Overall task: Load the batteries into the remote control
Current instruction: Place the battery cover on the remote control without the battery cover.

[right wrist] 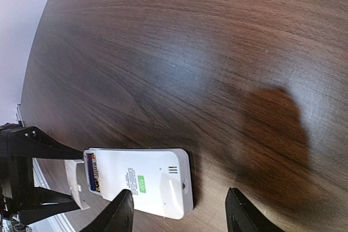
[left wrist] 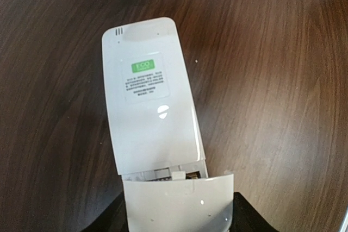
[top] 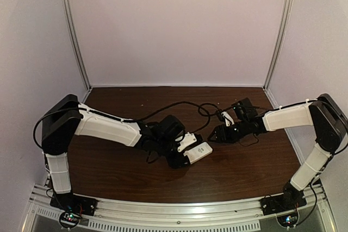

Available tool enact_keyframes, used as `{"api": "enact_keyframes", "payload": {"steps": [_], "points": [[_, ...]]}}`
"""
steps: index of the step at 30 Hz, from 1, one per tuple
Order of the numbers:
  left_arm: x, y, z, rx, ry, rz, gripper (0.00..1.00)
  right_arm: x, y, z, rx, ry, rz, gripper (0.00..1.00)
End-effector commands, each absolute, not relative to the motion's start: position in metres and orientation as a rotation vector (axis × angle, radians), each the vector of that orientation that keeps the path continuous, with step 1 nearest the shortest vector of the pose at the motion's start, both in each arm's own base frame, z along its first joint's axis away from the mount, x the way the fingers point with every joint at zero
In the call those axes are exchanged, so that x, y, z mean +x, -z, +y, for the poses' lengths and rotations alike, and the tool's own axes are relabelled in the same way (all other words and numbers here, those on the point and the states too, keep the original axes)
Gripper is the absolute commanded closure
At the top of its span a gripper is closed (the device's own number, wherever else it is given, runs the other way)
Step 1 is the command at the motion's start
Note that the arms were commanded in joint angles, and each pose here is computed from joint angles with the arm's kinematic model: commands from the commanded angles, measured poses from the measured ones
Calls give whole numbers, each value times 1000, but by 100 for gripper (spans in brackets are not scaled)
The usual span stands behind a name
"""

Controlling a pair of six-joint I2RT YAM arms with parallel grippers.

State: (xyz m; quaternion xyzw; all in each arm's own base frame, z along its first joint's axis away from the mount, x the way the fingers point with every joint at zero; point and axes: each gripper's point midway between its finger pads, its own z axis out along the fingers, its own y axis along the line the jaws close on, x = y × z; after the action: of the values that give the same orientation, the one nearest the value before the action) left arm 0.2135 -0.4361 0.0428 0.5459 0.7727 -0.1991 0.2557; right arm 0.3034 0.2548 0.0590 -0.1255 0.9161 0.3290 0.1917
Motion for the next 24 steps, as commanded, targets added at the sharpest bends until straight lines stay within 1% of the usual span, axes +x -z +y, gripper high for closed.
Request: {"api": "enact_keyframes", "payload": {"steps": [1,6,12,18,24], "points": [[214,-28,-434,1489,531,2190,47,305,-66,259,-350,-961,2543,42],[219,-24,-429,1478,508,2243,47,306,-63,257,-340,-940,2551,42],[218,-26,-423,1485,480,2268,47,307,-59,258,-272,-988,2548,42],[218,-33,-419,1488,458,2280,45,328,-74,244,-171,-1009,2473,41],[219,-36,-418,1477,449,2296,44,338,-84,232,-55,-1105,2403,38]]}}
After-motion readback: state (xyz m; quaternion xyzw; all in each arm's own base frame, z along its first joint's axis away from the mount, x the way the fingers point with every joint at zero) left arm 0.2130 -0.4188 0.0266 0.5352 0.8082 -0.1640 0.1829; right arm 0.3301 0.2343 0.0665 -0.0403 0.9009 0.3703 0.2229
